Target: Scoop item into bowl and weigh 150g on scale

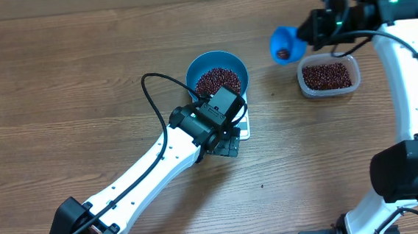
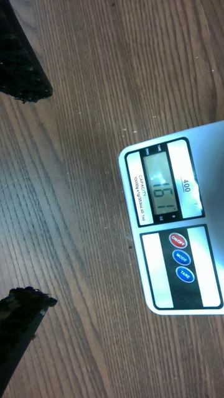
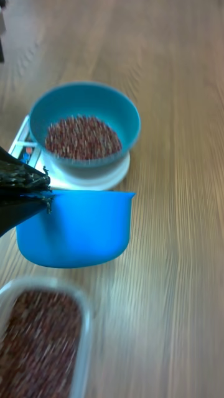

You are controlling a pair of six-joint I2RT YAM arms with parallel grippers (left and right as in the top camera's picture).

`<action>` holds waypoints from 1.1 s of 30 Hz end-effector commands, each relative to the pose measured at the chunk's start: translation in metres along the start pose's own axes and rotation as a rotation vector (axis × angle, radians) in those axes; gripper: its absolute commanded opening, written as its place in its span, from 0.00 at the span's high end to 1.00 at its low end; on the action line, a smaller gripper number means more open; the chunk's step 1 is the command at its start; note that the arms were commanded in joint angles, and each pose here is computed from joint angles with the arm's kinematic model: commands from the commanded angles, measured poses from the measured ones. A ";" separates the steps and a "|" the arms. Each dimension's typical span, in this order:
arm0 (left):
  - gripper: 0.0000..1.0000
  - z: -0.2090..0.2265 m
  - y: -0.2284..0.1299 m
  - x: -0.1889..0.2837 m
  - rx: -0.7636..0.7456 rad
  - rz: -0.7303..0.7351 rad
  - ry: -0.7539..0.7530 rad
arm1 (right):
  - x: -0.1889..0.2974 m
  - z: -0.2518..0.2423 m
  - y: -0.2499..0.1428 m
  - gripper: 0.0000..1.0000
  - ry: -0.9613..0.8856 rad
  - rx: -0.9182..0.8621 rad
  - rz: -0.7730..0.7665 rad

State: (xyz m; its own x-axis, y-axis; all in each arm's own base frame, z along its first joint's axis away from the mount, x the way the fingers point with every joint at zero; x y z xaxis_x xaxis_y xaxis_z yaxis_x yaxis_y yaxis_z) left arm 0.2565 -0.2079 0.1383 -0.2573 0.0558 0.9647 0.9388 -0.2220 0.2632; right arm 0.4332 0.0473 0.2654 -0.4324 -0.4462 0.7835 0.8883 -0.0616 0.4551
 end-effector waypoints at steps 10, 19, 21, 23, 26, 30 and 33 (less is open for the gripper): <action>0.00 0.004 0.000 0.000 0.026 -0.009 0.015 | 0.036 -0.086 -0.012 0.96 -0.336 -0.137 0.007; 0.00 0.004 0.000 0.000 0.025 -0.009 0.016 | 0.046 -0.109 -0.015 0.96 -0.525 -0.260 -0.015; 0.01 0.004 0.000 0.000 0.025 -0.009 0.016 | 0.046 -0.109 -0.016 0.96 -0.544 -0.256 -0.011; 0.00 0.004 0.000 0.000 0.025 -0.009 0.016 | 0.047 -0.110 -0.017 0.96 -0.585 -0.251 -0.004; 0.01 0.004 0.000 0.000 0.025 -0.009 0.016 | 0.049 -0.112 -0.019 0.96 -0.664 -0.253 0.001; 0.01 0.004 0.000 0.000 0.025 -0.009 0.016 | 0.044 -0.102 -0.019 0.96 -0.680 -0.216 0.011; 0.00 0.004 0.000 0.000 0.025 -0.008 0.016 | 0.041 -0.096 -0.018 0.96 -0.683 -0.198 0.012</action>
State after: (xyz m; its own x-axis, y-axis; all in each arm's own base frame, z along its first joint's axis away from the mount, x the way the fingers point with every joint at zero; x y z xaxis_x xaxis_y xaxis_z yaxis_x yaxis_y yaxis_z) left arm 0.2565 -0.2079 0.1383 -0.2573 0.0558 0.9647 0.9388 -0.2220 0.2632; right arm 0.4141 -0.0577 0.2427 -0.3554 0.1640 0.9202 0.8840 -0.2608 0.3879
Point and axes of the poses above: each gripper's point midway between its finger pads, its own x axis back along the fingers, its own z axis along the line the jaws close on, y = z × x, the point moved 3 cm from there along x, back along the fingers, and after that the axes turned 2 degrees about -x, right-handed, at the moved point
